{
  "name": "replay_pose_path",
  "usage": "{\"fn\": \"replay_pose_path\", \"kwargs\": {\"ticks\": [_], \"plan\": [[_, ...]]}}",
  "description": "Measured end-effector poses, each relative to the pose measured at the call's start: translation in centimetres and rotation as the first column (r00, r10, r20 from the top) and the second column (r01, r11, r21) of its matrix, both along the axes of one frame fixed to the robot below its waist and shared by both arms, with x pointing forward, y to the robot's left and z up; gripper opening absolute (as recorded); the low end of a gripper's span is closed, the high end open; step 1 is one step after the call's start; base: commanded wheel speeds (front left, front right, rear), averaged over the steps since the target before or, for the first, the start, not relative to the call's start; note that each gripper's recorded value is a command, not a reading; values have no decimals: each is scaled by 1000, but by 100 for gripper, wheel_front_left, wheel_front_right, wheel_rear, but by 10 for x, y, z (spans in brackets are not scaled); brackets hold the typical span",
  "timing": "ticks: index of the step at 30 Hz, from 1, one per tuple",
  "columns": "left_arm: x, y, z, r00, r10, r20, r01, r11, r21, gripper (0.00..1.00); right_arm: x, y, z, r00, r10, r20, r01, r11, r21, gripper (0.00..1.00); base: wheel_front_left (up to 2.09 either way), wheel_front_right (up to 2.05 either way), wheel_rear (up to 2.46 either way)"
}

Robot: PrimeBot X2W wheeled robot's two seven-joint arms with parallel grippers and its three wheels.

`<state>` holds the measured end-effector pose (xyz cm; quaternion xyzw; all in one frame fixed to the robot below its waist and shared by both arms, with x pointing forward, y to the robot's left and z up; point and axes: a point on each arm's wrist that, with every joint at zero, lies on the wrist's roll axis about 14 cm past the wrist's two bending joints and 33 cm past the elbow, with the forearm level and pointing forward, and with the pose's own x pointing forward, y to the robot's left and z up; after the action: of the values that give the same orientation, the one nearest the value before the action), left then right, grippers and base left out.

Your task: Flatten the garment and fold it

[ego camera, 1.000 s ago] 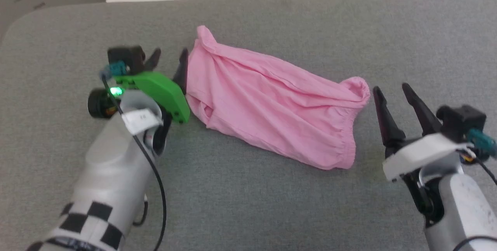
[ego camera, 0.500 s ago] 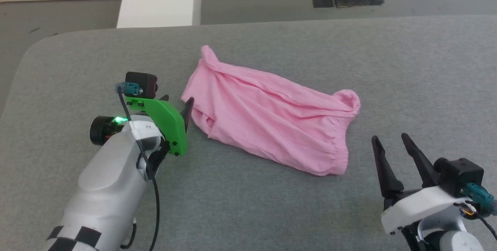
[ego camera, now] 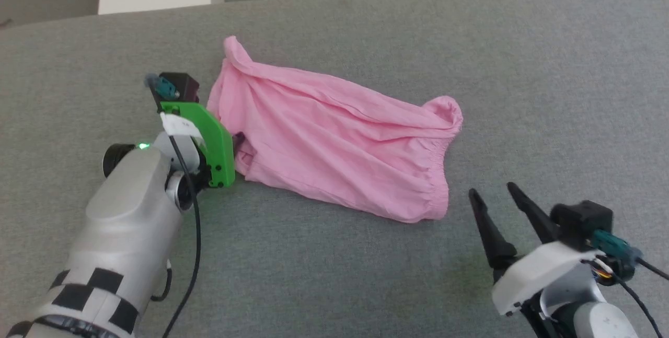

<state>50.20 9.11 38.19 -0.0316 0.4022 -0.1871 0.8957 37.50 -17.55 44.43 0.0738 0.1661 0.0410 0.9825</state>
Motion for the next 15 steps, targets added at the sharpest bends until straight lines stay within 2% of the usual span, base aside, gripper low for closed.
{"fn": "replay_pose_path", "kwargs": {"ticks": [5, 15], "plan": [[0, -14, -5, 999, -32, -28, 31, 999, -23, 0, -2, 10, -21, 989, 66, -133, -65, 998, 12, 100, 0, 0, 0], [-1, -14, 10, 994, -16, 108, 23, 998, -56, 0, 12, 35, -31, 937, 217, -273, -214, 976, 41, 100, 0, 0, 0]]}}
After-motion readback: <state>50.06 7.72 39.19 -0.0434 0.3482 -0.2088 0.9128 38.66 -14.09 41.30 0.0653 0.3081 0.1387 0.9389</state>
